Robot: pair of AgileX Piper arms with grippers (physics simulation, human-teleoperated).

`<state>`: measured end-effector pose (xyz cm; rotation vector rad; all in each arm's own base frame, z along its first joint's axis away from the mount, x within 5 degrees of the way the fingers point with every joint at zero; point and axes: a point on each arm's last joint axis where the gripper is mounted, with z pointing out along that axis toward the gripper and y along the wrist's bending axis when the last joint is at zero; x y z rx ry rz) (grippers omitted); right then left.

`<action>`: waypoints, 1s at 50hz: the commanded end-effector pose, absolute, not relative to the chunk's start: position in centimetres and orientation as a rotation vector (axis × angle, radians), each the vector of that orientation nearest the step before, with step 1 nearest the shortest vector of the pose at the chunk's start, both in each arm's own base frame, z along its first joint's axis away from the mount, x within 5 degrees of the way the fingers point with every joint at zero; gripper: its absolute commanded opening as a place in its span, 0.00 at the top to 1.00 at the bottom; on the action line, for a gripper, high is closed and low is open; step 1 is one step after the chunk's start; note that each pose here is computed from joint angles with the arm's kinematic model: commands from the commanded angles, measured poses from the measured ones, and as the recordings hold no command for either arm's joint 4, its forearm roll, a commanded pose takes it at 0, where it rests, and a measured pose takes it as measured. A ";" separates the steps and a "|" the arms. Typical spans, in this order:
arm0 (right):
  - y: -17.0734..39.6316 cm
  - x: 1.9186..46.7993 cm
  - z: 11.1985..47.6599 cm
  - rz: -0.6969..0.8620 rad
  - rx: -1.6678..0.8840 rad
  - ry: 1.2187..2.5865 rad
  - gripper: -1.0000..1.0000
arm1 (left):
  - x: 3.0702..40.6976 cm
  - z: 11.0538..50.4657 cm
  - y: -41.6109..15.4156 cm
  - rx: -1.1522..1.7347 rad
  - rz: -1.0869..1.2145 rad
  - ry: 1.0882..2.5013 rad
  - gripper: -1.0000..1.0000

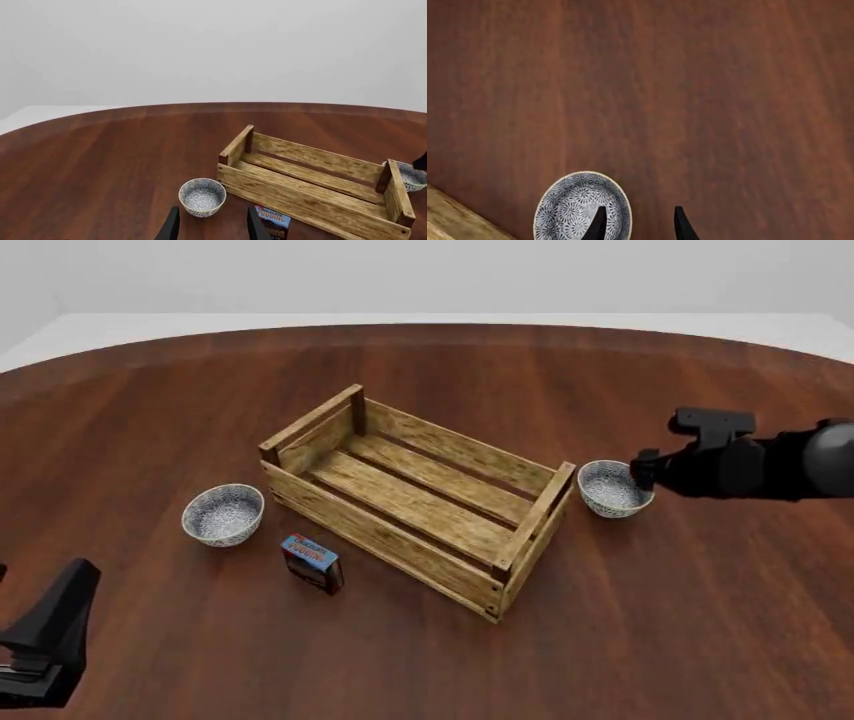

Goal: Stack the right bowl on the left bowl and place them in the tray.

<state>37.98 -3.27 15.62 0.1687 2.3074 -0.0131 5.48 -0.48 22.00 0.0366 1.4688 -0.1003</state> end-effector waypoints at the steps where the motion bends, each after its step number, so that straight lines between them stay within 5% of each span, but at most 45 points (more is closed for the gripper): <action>1: -3.2 38.2 14.2 -0.008 0.177 2.325 0.00 | 5.5 21.9 -0.5 0.039 -0.102 1.471 0.00; 39: -2.5 38.7 9.5 0.019 0.200 2.385 0.00 | 5.5 21.9 -0.5 0.040 -0.108 1.472 0.00; 40: -2.5 38.7 9.4 0.019 0.200 2.387 1.00 | 5.5 21.8 -0.5 0.040 -0.108 1.472 0.00; 50: -2.6 38.5 10.2 0.016 0.200 2.375 1.00 | 5.5 21.8 -0.5 0.041 -0.110 1.473 0.00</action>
